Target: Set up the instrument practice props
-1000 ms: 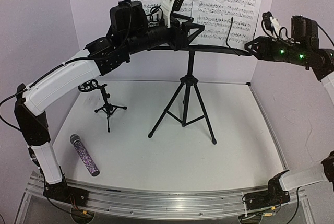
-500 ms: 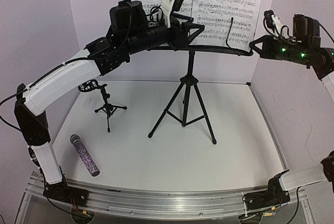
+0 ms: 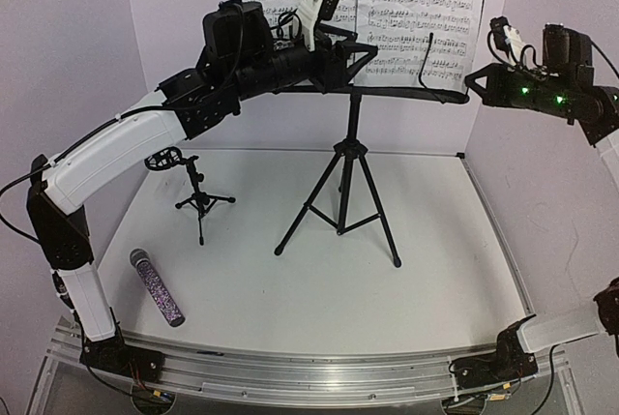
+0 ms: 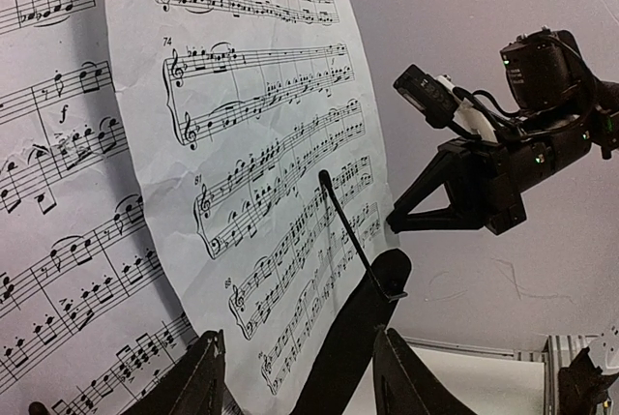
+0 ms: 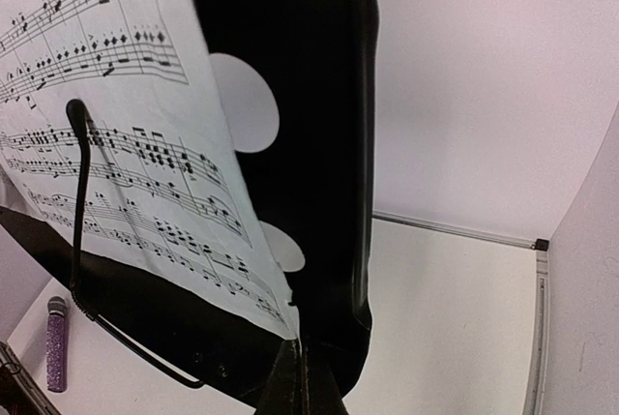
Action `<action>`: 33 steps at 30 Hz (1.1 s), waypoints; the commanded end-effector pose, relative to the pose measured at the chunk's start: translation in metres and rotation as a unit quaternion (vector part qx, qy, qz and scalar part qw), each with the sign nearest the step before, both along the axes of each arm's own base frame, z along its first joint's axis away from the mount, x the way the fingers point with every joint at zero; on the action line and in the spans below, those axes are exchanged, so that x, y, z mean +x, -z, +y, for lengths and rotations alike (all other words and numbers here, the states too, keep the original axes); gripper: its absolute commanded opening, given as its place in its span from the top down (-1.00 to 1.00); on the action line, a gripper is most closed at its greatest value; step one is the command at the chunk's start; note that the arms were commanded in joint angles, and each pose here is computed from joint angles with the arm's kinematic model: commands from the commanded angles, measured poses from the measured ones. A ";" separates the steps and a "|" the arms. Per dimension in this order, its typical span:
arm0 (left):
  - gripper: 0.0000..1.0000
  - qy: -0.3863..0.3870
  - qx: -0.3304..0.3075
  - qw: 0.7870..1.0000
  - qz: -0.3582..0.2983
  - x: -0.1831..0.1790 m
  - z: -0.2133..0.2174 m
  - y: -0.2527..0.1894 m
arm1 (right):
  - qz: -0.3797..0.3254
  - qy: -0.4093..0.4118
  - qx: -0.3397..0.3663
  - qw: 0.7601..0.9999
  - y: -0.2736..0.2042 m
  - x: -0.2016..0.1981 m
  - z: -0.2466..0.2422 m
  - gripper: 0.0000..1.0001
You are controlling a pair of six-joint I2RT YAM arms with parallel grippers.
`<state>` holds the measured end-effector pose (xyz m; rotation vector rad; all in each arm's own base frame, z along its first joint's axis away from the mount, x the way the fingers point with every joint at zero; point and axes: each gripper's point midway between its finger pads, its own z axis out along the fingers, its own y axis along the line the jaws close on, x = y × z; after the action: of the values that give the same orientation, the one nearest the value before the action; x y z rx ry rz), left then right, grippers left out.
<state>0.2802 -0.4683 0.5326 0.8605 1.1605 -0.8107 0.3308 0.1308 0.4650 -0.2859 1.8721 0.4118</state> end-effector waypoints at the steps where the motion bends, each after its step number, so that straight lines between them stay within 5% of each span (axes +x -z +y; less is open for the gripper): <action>1: -0.03 -0.001 -0.021 1.000 -0.014 -0.002 0.008 -0.018 | -0.024 0.012 -0.004 1.000 -0.012 0.002 -0.006 1.00; 30: -0.03 0.017 -0.025 0.999 -0.030 -0.016 0.017 -0.030 | -0.027 0.023 -0.007 0.999 -0.012 -0.006 -0.012 1.00; 33: -0.03 0.017 -0.026 0.999 -0.034 -0.018 0.020 -0.034 | -0.026 0.024 -0.005 0.999 -0.012 -0.006 -0.013 0.83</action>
<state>0.2765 -0.4700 0.5324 0.8850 1.1448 -0.8221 0.3279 0.1235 0.4662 -0.2780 1.8633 0.3663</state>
